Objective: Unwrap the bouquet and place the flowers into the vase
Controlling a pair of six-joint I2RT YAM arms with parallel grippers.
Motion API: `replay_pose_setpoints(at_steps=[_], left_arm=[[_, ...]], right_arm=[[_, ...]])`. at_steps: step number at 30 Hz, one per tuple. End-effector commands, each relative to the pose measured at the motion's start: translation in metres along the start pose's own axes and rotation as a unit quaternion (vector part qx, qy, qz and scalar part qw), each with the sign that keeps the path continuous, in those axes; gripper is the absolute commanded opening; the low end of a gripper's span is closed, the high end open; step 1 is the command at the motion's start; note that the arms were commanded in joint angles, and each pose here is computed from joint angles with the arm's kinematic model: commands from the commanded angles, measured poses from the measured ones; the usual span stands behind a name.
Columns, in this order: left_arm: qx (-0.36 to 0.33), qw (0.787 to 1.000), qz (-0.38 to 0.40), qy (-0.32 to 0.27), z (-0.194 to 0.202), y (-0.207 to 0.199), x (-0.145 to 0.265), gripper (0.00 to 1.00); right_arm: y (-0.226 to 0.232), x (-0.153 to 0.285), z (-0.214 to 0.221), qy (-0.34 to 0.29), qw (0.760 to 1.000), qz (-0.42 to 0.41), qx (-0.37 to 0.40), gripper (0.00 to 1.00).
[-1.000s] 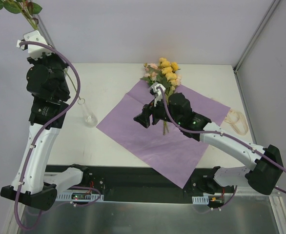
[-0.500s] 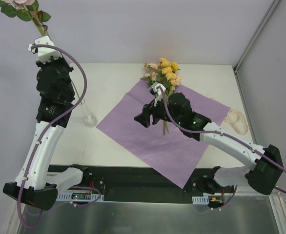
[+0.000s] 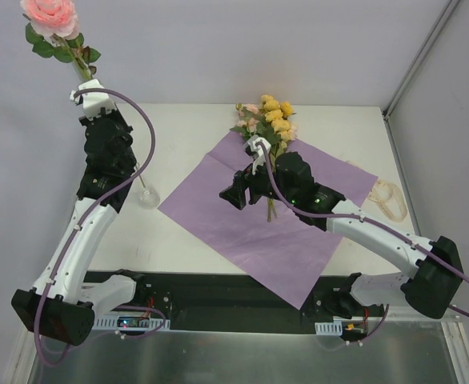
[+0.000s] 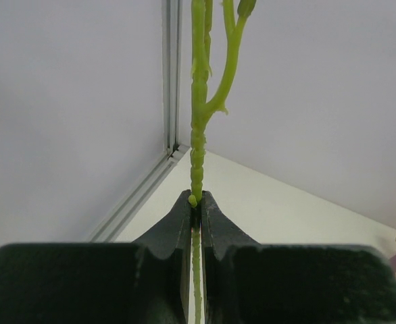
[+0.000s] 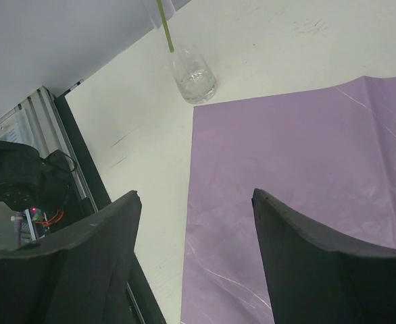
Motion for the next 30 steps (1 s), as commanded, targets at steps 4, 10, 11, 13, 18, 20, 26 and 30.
replay_pose_setpoints(at_steps=[4,10,11,13,18,20,26,30], left_arm=[[0.046,0.998,-0.03,-0.013,0.01,0.012,0.001,0.04],[0.043,0.998,-0.043,0.002,0.038,0.017,0.001,0.16],[0.042,0.998,-0.045,0.004,0.041,0.017,0.001,0.18],[0.039,0.998,-0.049,0.01,0.05,0.019,0.001,0.21],[0.046,0.997,-0.052,0.021,0.061,0.022,0.005,0.42],[0.051,0.997,-0.048,0.025,0.063,0.022,0.008,0.46],[0.025,0.999,-0.017,0.025,0.064,0.016,0.009,0.1],[0.005,0.999,-0.028,0.037,0.065,0.019,0.007,0.0]], right_arm=[[0.0,-0.003,-0.015,-0.02,1.0,-0.002,0.01,0.7],[-0.001,-0.007,-0.011,-0.016,1.0,-0.003,0.006,0.7],[-0.002,-0.007,-0.011,-0.016,1.0,-0.002,0.007,0.7],[-0.002,-0.008,-0.011,-0.015,1.0,-0.002,0.006,0.7],[-0.002,-0.009,-0.01,-0.014,1.0,-0.002,0.006,0.7],[-0.003,-0.009,-0.01,-0.014,1.0,-0.002,0.004,0.7],[-0.001,-0.013,-0.008,-0.011,1.0,-0.008,0.001,0.7],[-0.002,-0.014,-0.008,-0.01,1.0,-0.008,0.0,0.7]])
Point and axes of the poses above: each gripper's point midway between its finger pads, its own x axis back along the fingers, its own y axis along the line the jaws close on, z = x × y, the point moved 2 cm from there along x, back along the fingers, and after that the axes turned 5 degrees about x, right-handed, at the moved point
